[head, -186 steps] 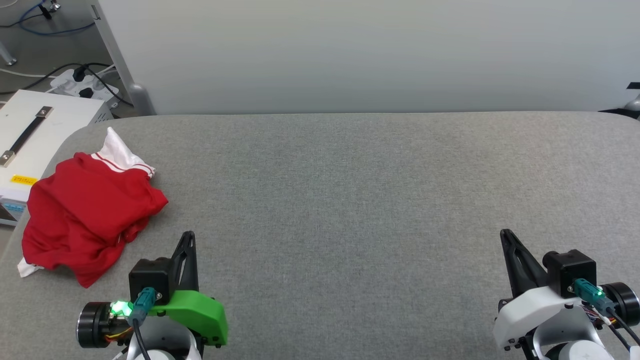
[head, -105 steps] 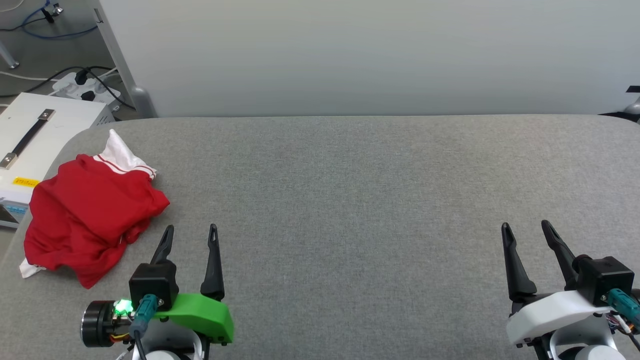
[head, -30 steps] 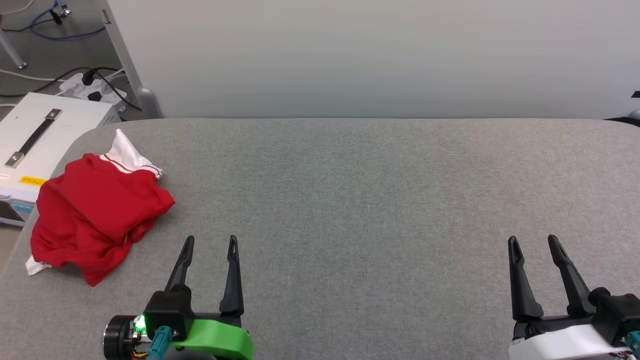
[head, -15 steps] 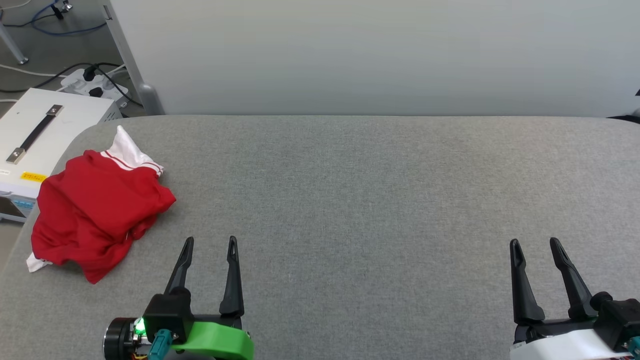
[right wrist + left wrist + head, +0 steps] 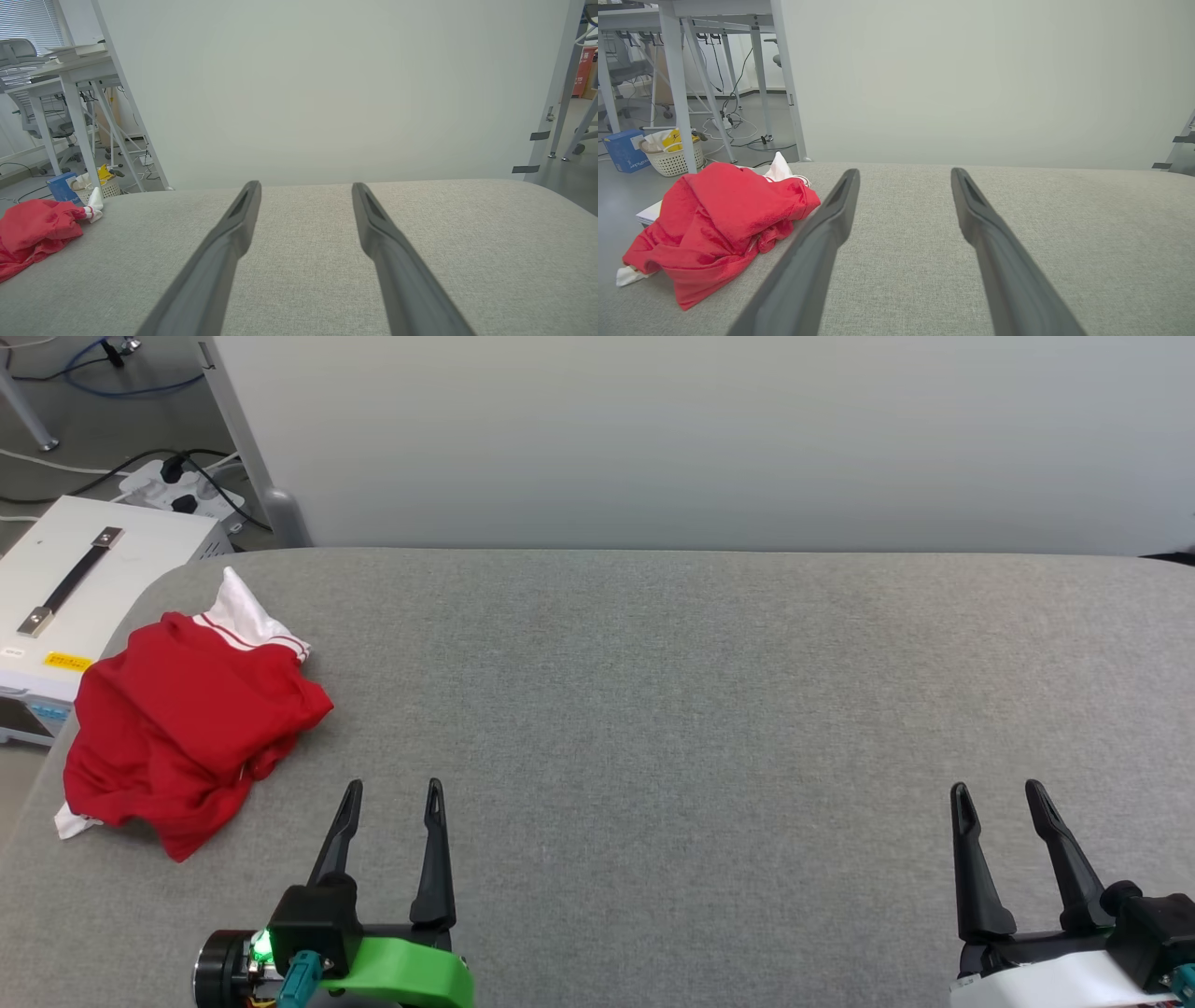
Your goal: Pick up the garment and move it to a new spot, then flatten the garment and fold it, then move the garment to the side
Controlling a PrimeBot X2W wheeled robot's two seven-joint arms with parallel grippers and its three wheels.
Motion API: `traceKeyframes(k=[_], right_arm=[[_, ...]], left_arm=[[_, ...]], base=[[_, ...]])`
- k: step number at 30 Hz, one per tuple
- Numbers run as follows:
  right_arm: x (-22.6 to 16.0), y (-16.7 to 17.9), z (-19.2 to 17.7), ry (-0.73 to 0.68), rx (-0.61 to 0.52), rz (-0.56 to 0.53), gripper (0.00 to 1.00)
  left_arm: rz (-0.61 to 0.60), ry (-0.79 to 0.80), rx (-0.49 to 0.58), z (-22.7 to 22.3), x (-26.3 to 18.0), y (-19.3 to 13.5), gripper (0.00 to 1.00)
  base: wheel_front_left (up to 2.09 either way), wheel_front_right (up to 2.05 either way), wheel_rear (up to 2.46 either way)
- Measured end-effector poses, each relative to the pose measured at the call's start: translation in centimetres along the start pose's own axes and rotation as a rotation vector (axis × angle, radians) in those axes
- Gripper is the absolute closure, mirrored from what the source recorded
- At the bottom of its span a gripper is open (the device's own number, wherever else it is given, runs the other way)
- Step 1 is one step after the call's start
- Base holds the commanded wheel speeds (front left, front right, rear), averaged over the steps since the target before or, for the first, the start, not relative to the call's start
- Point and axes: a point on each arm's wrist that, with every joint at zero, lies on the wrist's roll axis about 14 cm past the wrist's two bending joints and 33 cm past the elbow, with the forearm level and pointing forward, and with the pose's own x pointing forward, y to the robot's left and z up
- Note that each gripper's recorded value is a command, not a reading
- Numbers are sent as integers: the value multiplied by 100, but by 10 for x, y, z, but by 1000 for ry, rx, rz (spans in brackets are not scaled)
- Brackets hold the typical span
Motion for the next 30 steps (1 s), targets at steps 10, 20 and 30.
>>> traceKeyframes(k=[10, 20, 30], right_arm=[[9, 16, -8, 20, 7, 55, 0], [27, 55, -23, 51, 28, 182, 0], [39, 107, -39, 86, 57, 341, 0]], left_arm=[[88, 5, 18, 0, -8, 26, 0], [234, 13, 42, 2, -33, 70, 0], [410, 13, 54, 8, -72, 117, 0]], base=[[0, 0, 0], [0, 0, 0], [0, 0, 0]])
